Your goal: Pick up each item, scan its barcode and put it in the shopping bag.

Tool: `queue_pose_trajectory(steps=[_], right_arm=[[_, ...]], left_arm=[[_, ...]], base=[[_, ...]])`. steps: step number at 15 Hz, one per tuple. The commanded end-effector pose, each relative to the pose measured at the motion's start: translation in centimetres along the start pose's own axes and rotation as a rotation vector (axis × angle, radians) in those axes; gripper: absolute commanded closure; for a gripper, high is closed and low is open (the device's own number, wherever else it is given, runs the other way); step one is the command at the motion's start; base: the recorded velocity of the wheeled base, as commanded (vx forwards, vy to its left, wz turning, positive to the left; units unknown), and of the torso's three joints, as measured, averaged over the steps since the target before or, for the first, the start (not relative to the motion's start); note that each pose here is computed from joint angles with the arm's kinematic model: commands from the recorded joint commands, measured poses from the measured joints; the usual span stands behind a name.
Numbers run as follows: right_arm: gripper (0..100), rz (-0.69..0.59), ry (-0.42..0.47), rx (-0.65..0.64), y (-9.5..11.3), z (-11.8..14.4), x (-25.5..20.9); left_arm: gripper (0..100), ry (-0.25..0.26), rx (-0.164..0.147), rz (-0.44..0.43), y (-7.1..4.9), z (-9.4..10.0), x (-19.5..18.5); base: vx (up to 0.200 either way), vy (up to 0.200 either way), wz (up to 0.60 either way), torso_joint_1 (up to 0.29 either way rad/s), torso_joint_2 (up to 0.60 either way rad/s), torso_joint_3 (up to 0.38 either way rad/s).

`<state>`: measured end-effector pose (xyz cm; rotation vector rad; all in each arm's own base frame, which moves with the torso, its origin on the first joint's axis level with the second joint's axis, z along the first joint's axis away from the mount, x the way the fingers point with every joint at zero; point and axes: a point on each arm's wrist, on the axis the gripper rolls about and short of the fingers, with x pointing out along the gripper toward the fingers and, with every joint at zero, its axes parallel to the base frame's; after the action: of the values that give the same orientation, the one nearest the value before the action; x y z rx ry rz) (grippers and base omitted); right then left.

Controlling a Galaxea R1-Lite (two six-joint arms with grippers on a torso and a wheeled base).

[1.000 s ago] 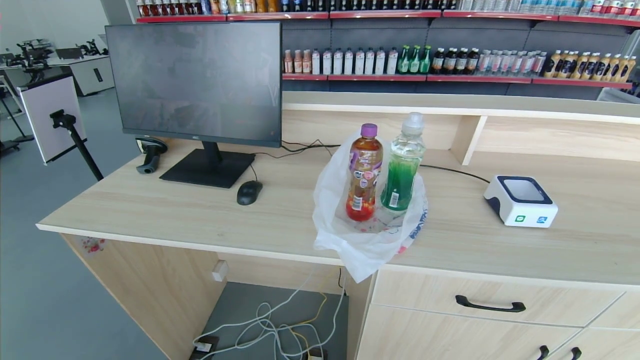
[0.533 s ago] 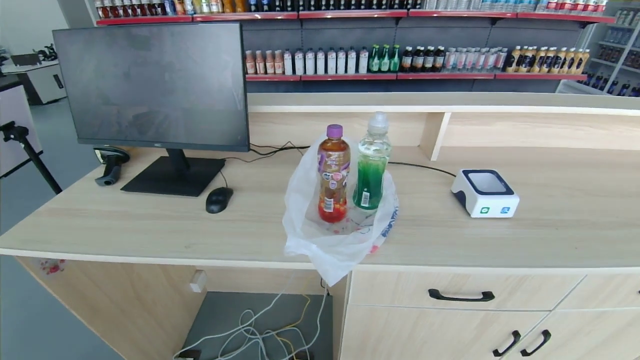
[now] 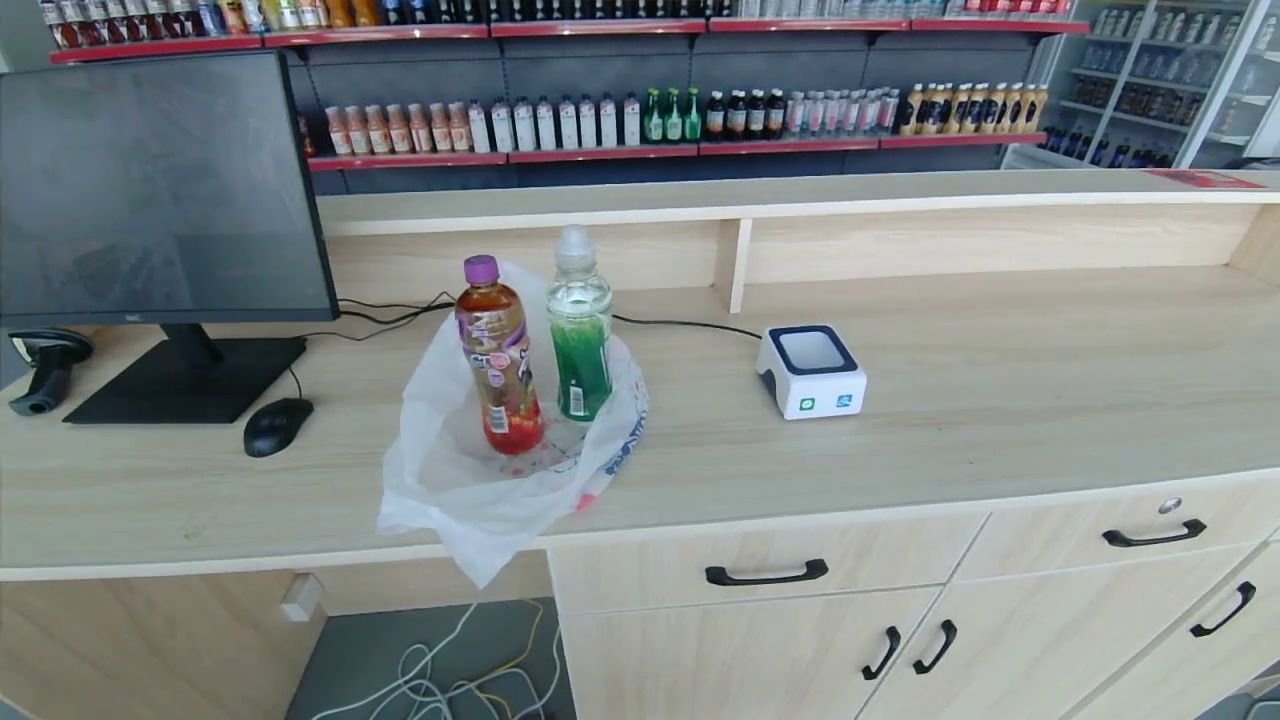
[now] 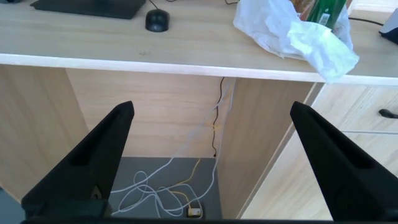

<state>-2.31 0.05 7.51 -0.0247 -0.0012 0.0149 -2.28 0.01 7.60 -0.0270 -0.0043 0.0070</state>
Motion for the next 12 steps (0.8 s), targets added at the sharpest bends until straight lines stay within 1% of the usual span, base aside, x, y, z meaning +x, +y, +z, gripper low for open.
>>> queue_pose_trajectory(steps=[1,10,12], right_arm=[[0,0.001,0.004,0.0,0.0,0.01,0.03],[0,0.001,0.004,0.0,0.0,0.01,0.03],[0,0.001,0.004,-0.001,0.0,0.01,0.03]], left_arm=[[0,0.0,0.002,0.001,0.0,0.02,0.01],[0,0.0,0.002,-0.001,0.0,0.02,0.01],[0,-0.002,0.024,-0.004,0.0,0.01,0.0]], base=[[0.0,-0.2,0.0,0.002,0.0,0.002],[0.0,-0.2,0.0,0.002,0.0,0.003],[0.0,0.0,0.0,0.0,0.0,0.0]])
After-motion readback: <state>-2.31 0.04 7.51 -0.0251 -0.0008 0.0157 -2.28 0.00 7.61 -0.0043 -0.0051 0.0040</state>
